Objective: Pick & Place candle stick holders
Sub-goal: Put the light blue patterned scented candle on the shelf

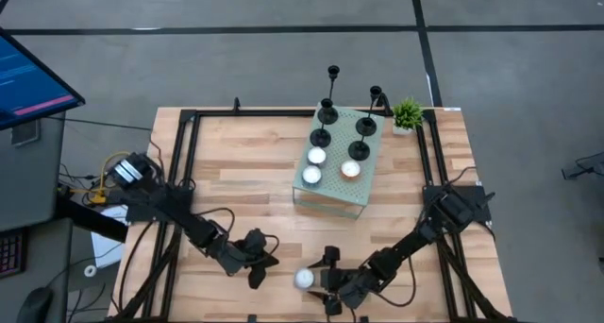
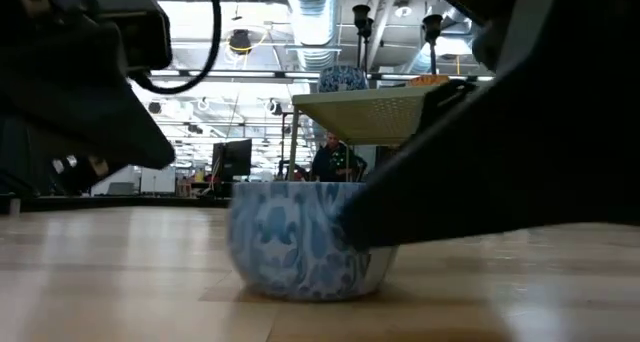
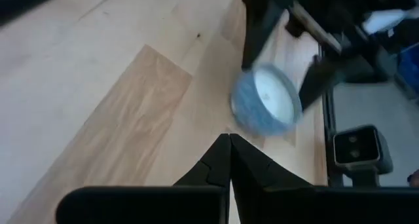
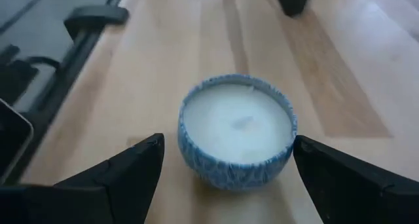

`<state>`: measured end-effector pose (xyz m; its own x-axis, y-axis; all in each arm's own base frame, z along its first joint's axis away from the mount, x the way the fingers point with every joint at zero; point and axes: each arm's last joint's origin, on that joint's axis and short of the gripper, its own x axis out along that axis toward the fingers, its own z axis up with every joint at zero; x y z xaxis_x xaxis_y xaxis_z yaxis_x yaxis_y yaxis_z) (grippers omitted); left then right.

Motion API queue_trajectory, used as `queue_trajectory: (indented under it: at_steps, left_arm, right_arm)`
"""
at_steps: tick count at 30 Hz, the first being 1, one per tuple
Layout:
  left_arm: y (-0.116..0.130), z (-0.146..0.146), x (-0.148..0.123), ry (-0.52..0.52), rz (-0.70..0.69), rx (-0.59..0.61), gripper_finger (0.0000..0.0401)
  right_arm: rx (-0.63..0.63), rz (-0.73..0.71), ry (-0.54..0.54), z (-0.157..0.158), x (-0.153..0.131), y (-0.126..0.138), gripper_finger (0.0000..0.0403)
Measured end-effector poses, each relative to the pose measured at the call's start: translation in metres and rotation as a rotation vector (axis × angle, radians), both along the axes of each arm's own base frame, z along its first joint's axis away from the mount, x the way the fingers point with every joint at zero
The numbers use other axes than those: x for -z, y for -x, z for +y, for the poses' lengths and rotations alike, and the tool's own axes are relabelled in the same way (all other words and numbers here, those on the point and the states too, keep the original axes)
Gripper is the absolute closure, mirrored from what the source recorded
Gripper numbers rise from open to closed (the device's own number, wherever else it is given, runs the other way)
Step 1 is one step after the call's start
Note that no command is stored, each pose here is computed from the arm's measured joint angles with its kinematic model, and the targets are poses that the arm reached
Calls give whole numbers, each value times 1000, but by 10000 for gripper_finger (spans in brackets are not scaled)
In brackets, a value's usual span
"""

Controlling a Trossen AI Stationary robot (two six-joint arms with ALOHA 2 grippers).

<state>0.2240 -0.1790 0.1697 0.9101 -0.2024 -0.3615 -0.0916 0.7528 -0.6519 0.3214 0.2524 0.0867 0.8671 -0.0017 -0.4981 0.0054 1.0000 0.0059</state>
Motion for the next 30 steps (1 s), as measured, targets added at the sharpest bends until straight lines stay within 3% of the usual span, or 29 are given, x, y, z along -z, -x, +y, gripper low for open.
queue_trajectory:
  at_steps: [6, 11, 25, 30]
  left_arm:
    - [-15, 2, 11, 24, -48, -32, 396]
    - [-21, 2, 15, 73, -59, 18, 396]
    - [-22, -2, 21, 146, -9, 78, 396]
    - [-24, 0, 20, 145, -11, 64, 398]
  right_arm:
    - [7, 9, 4, 7, 15, -12, 74]
    - [16, 7, -6, 9, 18, -20, 74]
    - [16, 20, -24, -17, 16, -41, 75]
    - [28, 15, -31, -22, 16, -45, 95]
